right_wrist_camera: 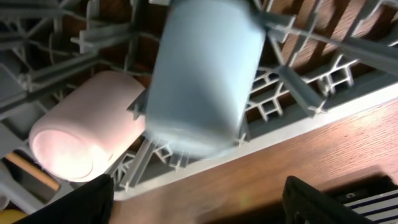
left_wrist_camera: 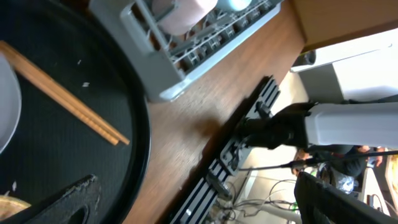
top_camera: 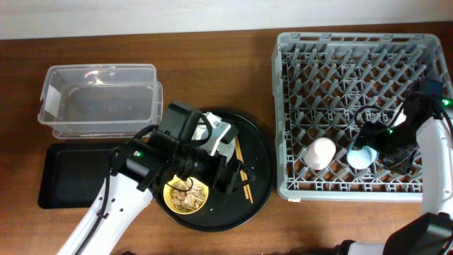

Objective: Sort waste into correct bins and load items into the dishwasher rack

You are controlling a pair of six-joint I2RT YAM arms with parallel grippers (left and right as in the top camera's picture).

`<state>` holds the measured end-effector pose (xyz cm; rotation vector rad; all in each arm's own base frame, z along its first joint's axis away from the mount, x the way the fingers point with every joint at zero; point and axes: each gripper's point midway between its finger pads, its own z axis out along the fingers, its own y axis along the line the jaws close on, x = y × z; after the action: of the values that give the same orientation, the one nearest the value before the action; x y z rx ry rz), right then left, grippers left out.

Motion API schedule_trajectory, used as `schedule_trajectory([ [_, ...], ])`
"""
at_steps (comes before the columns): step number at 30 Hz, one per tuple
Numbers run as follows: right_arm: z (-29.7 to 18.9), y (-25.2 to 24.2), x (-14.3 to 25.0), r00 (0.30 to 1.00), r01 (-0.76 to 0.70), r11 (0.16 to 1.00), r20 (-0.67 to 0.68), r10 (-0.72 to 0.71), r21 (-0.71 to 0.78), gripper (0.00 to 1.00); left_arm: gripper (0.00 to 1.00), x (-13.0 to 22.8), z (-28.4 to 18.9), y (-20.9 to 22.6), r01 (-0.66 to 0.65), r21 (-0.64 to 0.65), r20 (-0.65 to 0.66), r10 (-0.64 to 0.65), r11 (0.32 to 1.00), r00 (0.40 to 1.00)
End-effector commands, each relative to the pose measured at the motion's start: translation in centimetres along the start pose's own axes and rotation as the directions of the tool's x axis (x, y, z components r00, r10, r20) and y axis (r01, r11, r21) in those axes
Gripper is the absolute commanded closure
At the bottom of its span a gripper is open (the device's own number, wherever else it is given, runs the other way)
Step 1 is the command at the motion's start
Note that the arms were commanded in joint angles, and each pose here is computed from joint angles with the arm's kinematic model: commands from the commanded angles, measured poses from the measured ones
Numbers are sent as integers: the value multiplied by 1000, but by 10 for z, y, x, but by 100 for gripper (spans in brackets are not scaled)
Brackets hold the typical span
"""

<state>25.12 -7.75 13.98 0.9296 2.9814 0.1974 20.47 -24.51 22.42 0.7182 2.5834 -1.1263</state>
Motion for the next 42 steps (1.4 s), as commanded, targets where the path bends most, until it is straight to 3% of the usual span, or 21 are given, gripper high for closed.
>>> schedule_trajectory([
  [1, -42, 28, 6, 992, 94, 983, 100, -79, -159, 13, 3, 8, -4, 19, 13, -128, -14, -14, 992, 1000],
  [4, -82, 59, 33, 962, 236, 913, 213, -172, -331, 12, 7, 23, -10, 47, 87, -295, -39, -103, 952, 994],
  [6, -113, 71, 61, 920, 343, 853, 324, -221, -394, 12, 16, 46, -20, 78, 162, -510, -42, -212, 845, 976],
  [8, -130, 69, 82, 890, 386, 840, 395, -230, -381, 11, 18, 69, -18, 97, 198, -632, -36, -284, 749, 958],
  [10, -142, 67, 101, 860, 418, 831, 454, -232, -367, 9, 20, 88, 3, 104, 188, -650, -59, -296, 737, 953],
  [13, -156, 64, 124, 814, 459, 819, 532, -232, -345, 9, 34, 119, 41, 124, 181, -676, -69, -307, 714, 949],
  [16, -160, 64, 134, 799, 475, 809, 556, -231, -347, 9, 49, 126, 61, 135, 163, -670, -71, -282, 724, 957],
  [19, -159, 63, 136, 805, 472, 808, 546, -232, -352, 9, 60, 122, 68, 150, 172, -713, -38, -282, 680, 959],
  [25, -159, 63, 136, 805, 471, 809, 546, -232, -352, 9, 71, 114, 87, 160, 173, -712, -28, -274, 681, 961],
  [29, -159, 63, 136, 805, 471, 809, 546, -232, -352, 9, 100, 120, 94, 166, 164, -726, -51, -291, 668, 955],
  [35, -159, 63, 136, 805, 472, 809, 546, -232, -351, 9, 100, 102, 70, 142, 165, -717, -46, -282, 677, 958],
  [39, -159, 63, 136, 805, 471, 809, 546, -232, -351, 9, 100, 74, 39, 106, 128, -614, -71, -216, 779, 974],
  [42, -159, 63, 136, 805, 471, 809, 546, -232, -351, 9, 100, 56, 6, 96, 171, -508, -30, -216, 844, 976],
])
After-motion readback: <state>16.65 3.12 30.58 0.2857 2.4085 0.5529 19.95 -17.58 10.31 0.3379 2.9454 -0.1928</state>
